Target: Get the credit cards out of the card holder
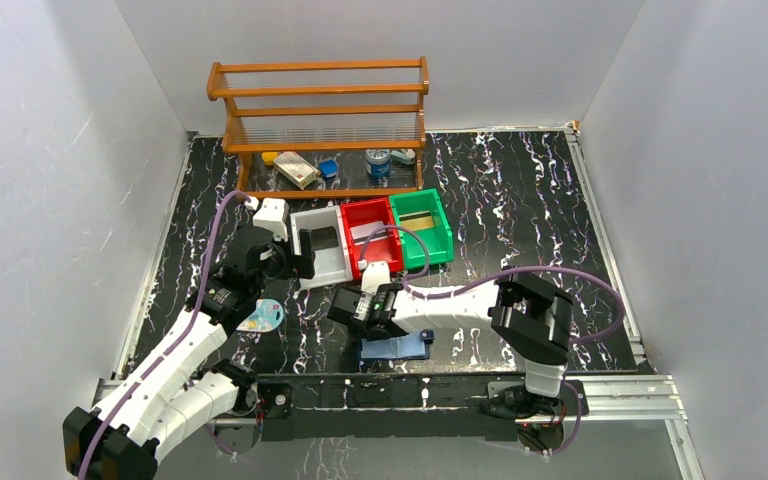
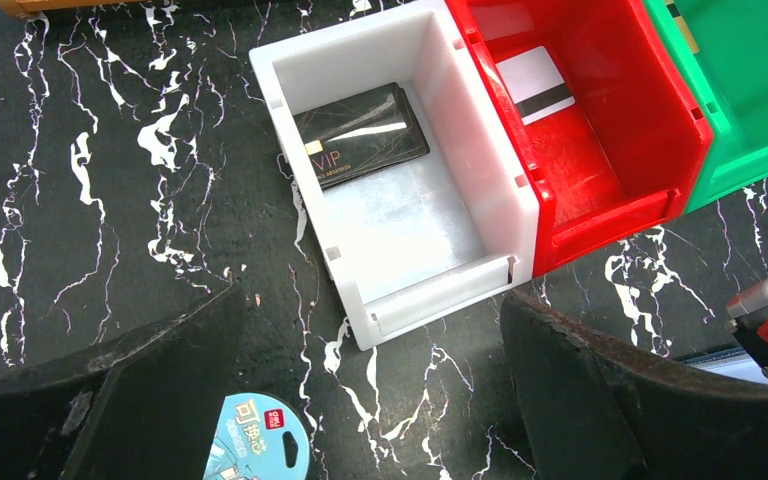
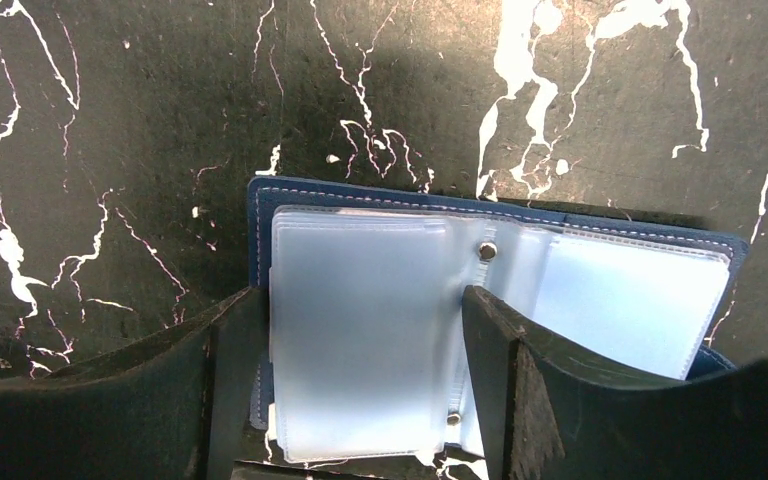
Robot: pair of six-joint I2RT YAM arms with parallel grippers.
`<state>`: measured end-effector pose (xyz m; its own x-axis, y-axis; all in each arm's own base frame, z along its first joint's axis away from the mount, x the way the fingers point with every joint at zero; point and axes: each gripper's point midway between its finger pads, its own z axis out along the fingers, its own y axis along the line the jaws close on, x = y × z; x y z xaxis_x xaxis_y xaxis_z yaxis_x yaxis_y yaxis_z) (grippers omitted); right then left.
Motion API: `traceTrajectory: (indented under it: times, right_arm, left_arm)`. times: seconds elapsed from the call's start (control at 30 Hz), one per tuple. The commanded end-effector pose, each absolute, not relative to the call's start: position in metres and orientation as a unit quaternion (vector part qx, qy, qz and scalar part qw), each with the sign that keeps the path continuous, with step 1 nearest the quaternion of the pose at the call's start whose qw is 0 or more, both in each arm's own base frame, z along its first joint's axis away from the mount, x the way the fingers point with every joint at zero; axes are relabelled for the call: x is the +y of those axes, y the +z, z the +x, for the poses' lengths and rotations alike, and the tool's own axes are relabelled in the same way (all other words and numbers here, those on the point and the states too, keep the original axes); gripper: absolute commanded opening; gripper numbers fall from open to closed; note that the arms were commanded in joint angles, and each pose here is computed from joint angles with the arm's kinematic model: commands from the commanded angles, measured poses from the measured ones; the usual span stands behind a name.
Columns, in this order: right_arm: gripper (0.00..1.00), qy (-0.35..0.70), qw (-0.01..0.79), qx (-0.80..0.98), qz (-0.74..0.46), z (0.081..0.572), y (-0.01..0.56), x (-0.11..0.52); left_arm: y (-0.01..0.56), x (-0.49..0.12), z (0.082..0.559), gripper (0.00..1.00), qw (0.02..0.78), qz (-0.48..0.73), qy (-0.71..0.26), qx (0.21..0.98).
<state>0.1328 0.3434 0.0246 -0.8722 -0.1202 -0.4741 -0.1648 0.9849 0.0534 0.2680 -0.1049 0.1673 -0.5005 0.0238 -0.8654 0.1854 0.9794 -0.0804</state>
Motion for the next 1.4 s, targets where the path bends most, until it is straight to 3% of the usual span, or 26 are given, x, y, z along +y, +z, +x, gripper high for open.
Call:
traceTrajectory:
  times: [0.0, 0.07, 0.17, 0.53, 0.8, 1.1, 1.23, 1.37]
  right_arm:
    - [0.77, 0.025, 0.213, 0.974, -0.072, 0.122, 0.001, 0.336]
    - [0.74, 0.017, 0.212, 0.975, -0.067, 0.121, -0.002, 0.331]
    - [0.61, 0.030, 0.214, 0.974, -0.063, 0.120, 0.000, 0.331]
    - [0.49, 0.146, 0.213, 0.965, -0.049, 0.121, 0.013, 0.345]
    - [0.65, 0.147, 0.219, 0.963, -0.064, 0.127, 0.032, 0.354]
    - [0.80, 0.180, 0.275, 0.942, -0.073, 0.139, 0.095, 0.359]
    - [0.83, 0.161, 0.295, 0.942, -0.023, 0.143, 0.094, 0.327]
    - [0.81, 0.160, 0.285, 0.945, 0.012, 0.135, 0.082, 0.304]
  left_arm:
    - [0.176, -0.103, 0.270, 0.98, 0.505, 0.057, -0.080, 0.857]
    - [0.176, -0.103, 0.270, 0.98, 0.506, 0.057, -0.080, 0.857]
    - [0.176, -0.103, 0.270, 0.98, 0.506, 0.057, -0.080, 0.857]
    - [0.175, -0.104, 0.270, 0.98, 0.504, 0.058, -0.082, 0.858]
    - [0.175, -0.104, 0.270, 0.98, 0.503, 0.059, -0.082, 0.858]
    - [0.174, -0.111, 0.270, 0.98, 0.500, 0.064, -0.097, 0.858]
    - [0.169, -0.128, 0.265, 0.98, 0.478, 0.069, -0.143, 0.864]
    - [0.167, -0.179, 0.239, 0.98, 0.397, 0.113, -0.275, 0.868]
